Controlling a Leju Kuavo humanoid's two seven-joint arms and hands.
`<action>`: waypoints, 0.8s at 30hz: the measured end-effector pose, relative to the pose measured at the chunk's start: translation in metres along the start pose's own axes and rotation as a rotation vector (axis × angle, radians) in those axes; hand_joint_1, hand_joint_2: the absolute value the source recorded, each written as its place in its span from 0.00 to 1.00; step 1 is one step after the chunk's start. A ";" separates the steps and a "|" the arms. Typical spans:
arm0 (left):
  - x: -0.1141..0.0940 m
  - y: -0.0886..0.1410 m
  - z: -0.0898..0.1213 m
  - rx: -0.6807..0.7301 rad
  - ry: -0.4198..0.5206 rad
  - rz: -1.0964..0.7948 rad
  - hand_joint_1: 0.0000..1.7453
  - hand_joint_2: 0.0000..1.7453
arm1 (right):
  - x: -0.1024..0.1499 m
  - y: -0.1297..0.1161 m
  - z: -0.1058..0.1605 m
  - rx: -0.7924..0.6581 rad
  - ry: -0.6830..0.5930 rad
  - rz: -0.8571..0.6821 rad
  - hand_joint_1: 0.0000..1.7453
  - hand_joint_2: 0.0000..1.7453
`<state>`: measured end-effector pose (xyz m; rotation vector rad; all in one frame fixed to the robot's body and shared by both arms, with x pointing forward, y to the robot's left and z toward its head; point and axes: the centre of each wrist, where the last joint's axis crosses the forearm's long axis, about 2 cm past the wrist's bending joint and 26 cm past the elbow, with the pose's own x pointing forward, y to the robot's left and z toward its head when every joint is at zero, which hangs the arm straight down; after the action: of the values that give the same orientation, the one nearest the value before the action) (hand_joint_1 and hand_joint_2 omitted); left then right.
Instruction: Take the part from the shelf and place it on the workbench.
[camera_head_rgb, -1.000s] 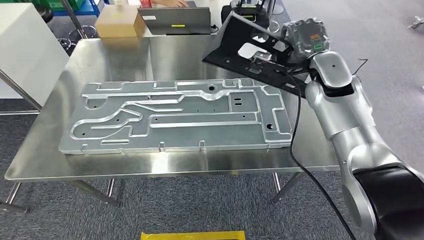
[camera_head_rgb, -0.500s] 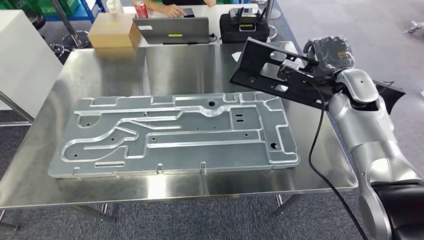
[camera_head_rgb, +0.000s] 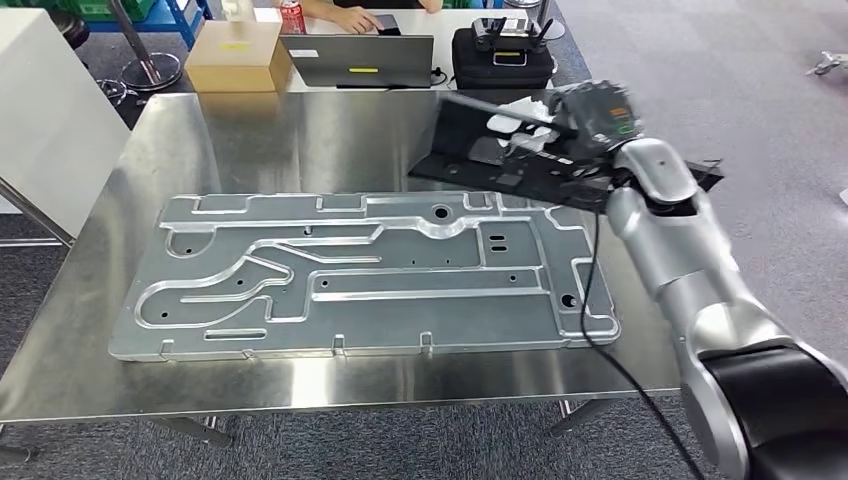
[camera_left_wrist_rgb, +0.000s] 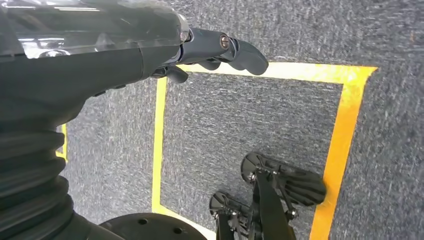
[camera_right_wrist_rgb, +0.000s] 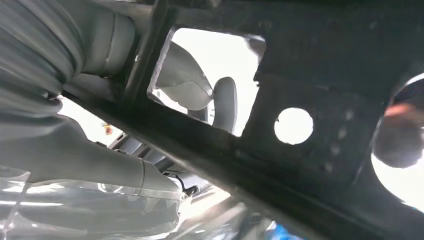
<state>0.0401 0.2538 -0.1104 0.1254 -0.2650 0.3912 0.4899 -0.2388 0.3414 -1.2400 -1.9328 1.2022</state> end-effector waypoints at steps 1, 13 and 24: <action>0.001 0.000 0.000 -0.004 -0.003 -0.003 0.00 1.00 | 0.014 0.007 -0.002 0.011 -0.018 -0.014 1.00 1.00; 0.000 0.000 0.000 0.004 0.015 -0.009 0.00 1.00 | 0.086 0.047 0.002 0.107 -0.122 -0.113 1.00 1.00; -0.005 0.002 0.001 -0.008 0.026 -0.042 0.00 1.00 | 0.090 0.063 0.015 0.159 -0.130 -0.130 1.00 1.00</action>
<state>0.0343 0.2534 -0.1109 0.1172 -0.2378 0.3502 0.4654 -0.1524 0.2767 -0.9609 -1.9351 1.3677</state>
